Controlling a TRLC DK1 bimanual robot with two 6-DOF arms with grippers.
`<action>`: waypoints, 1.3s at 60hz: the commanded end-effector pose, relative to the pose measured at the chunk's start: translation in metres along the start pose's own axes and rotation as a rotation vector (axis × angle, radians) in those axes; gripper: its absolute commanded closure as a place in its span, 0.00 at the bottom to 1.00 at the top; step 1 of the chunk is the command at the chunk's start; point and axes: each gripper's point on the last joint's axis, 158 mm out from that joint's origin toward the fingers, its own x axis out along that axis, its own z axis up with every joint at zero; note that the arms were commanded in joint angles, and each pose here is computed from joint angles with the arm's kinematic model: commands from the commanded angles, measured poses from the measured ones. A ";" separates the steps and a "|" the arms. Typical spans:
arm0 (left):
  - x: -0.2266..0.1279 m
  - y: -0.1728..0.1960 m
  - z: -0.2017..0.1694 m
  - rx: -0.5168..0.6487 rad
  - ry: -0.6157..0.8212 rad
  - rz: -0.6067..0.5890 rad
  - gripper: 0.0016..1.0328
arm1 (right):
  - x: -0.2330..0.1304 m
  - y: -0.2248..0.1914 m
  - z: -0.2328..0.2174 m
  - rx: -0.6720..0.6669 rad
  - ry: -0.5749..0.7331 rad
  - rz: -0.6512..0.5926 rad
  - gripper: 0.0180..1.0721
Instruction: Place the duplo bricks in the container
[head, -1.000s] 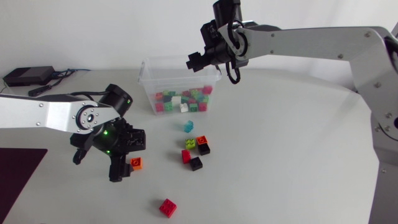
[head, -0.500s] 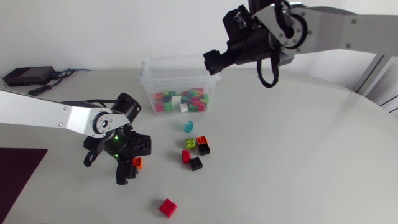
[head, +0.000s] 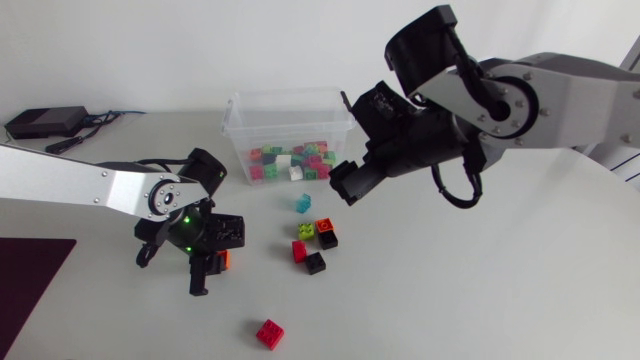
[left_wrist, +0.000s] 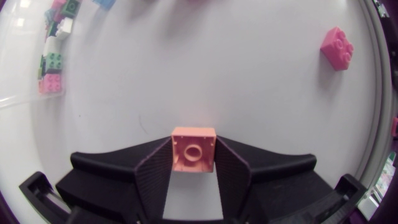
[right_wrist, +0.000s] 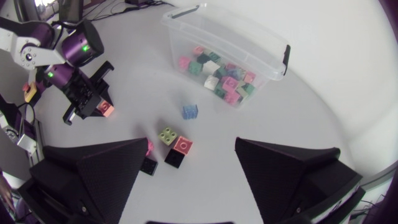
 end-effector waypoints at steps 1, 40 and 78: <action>-0.006 0.005 0.004 -0.028 -0.023 0.016 0.97 | -0.003 0.016 -0.014 -0.021 0.034 0.039 0.05; -0.082 0.064 0.009 -0.227 -0.175 0.181 0.97 | 0.005 0.134 -0.087 -0.104 0.400 0.303 0.05; -0.152 0.171 0.028 -0.581 -0.449 0.385 0.97 | 0.047 0.206 -0.120 -0.179 0.627 0.386 0.05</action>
